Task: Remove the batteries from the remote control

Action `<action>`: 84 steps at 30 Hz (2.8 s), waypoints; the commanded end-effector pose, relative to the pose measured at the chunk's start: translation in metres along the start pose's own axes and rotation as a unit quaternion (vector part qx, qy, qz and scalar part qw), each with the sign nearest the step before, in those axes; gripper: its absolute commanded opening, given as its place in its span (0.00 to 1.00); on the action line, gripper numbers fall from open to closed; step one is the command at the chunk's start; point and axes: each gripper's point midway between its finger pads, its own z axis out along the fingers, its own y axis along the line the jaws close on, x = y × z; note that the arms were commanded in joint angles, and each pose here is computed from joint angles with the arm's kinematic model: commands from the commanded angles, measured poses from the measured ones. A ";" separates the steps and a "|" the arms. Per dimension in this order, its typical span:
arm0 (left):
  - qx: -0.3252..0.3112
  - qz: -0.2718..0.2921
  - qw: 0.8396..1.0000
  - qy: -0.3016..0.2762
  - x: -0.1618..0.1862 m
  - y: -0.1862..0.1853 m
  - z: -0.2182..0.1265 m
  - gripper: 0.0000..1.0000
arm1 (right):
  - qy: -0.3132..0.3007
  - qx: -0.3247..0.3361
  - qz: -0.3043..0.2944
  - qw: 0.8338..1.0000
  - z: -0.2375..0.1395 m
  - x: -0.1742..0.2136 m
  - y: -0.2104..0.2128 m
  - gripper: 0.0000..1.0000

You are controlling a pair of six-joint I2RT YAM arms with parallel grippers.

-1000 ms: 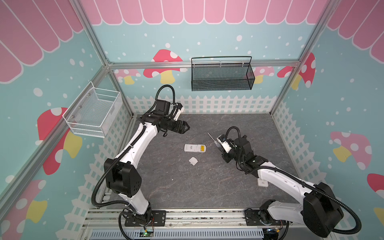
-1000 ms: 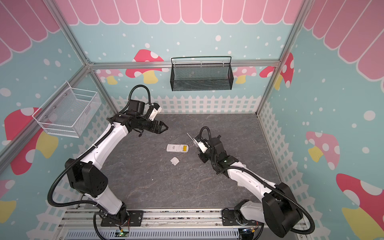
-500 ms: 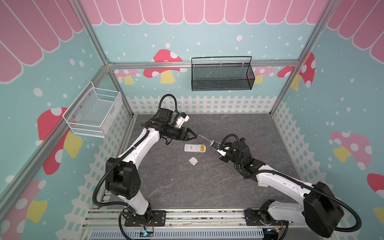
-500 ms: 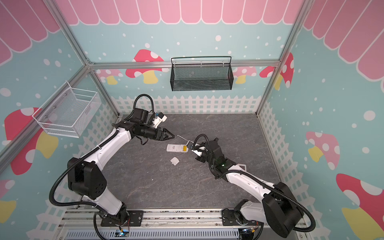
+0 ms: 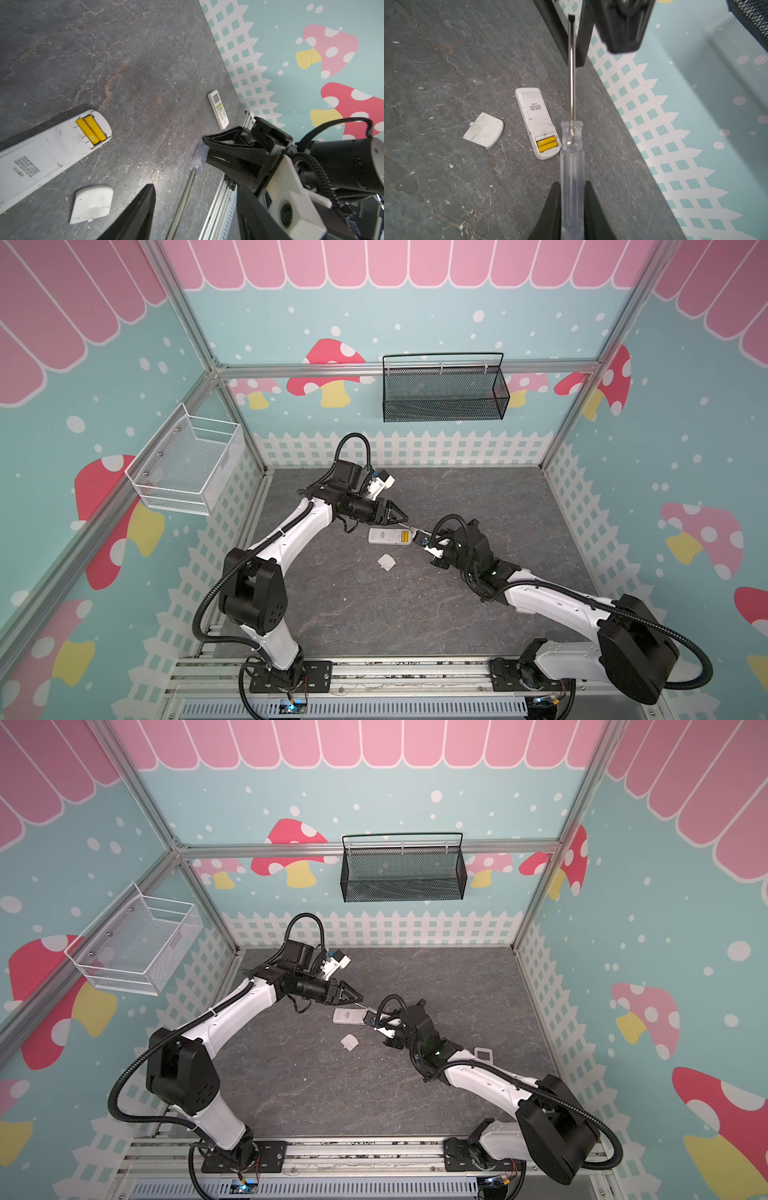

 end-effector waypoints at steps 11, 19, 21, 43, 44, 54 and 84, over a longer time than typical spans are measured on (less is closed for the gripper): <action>0.024 0.003 1.000 0.008 0.007 -0.003 0.006 0.07 | -0.027 0.011 0.008 1.000 -0.001 -0.014 -0.006 0.12; 0.011 0.015 1.000 -0.007 0.001 -0.003 -0.005 0.00 | -0.028 0.022 0.034 0.999 -0.007 -0.011 -0.008 0.28; 0.008 0.017 1.000 -0.014 -0.004 -0.004 -0.010 0.00 | -0.020 0.045 0.055 0.997 -0.011 -0.008 -0.017 0.38; 0.013 -0.012 0.992 -0.122 -0.028 -0.002 -0.078 0.00 | -0.031 0.160 0.326 0.931 -0.055 0.015 -0.081 0.99; 0.017 -0.018 0.991 -0.131 -0.029 0.000 -0.082 0.00 | -0.031 0.149 0.340 0.928 -0.050 0.012 -0.082 0.99; 0.062 -0.030 0.981 -0.182 -0.027 0.015 -0.103 0.00 | -0.078 -0.011 0.480 0.874 -0.006 -0.020 -0.078 0.99; 0.170 -0.017 0.969 -0.177 -0.032 -0.002 -0.083 0.00 | -0.224 -0.302 0.571 0.730 0.034 -0.101 -0.069 0.81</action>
